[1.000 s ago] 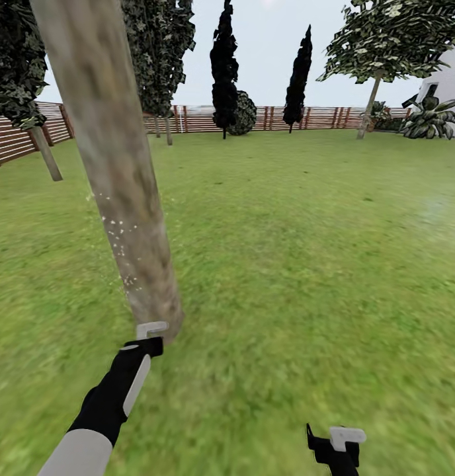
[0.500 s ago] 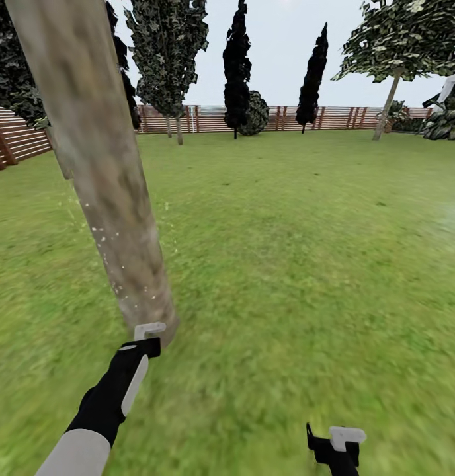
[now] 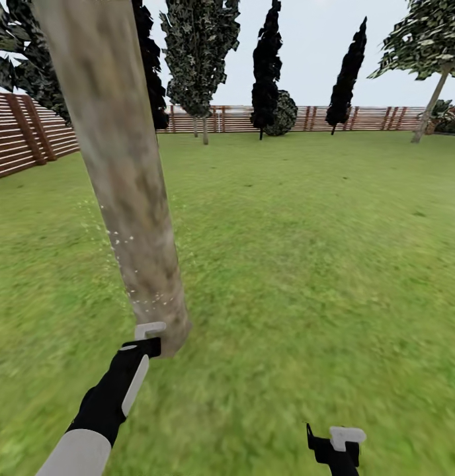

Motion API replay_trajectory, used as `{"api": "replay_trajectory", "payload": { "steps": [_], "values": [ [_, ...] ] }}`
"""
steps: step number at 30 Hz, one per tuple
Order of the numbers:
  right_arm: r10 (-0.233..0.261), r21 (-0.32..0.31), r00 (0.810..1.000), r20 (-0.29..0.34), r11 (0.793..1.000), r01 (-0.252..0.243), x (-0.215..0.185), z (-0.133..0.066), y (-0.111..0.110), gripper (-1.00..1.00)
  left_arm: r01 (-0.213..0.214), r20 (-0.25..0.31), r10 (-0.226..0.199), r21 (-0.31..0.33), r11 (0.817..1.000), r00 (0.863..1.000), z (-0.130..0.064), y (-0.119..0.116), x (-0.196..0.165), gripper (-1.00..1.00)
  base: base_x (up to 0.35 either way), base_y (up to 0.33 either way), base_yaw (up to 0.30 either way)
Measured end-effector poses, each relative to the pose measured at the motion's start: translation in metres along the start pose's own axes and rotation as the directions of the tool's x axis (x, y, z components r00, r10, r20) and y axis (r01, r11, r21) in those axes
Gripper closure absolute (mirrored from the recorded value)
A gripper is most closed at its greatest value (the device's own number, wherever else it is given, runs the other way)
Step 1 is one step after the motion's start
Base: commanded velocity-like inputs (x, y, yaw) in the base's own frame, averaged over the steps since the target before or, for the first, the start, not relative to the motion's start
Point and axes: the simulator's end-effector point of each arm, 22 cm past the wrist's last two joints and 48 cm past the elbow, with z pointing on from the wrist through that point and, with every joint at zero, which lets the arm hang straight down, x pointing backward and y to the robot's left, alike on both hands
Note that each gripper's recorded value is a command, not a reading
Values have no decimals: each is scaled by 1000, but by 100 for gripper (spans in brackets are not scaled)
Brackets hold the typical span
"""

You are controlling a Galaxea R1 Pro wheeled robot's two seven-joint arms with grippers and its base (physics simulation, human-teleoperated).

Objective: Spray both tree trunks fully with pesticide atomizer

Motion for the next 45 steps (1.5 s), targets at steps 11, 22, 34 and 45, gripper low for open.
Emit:
{"api": "replay_trajectory", "payload": {
  "steps": [11, 22, 34, 45],
  "values": [
    [-2, 3, 1000, 1, 1000, 2, 0, 0, -2, -100, -2, 5, 2, 1, 1000, 1000, 0, -2, -1, 100, 0, -186, 107],
    [1, 0, 1000, 1, 1000, -1, 0, 0, 0, -100, 2, 3, -2, -37, 999, 1000, -1, 5, 0, 100, 0, -270, 109],
    [0, 0, 1000, 2, 1000, 0, -1, 0, 0, -100, 6, 4, -6, -33, 999, 1000, -1, 3, 0, 100, 83, -270, 84],
    [0, 0, 1000, 1, 1000, 0, 0, 0, 0, -100, 6, 5, -6, -33, 999, 1000, -1, 3, -1, 100, 45, -269, 249]
  ]
}}
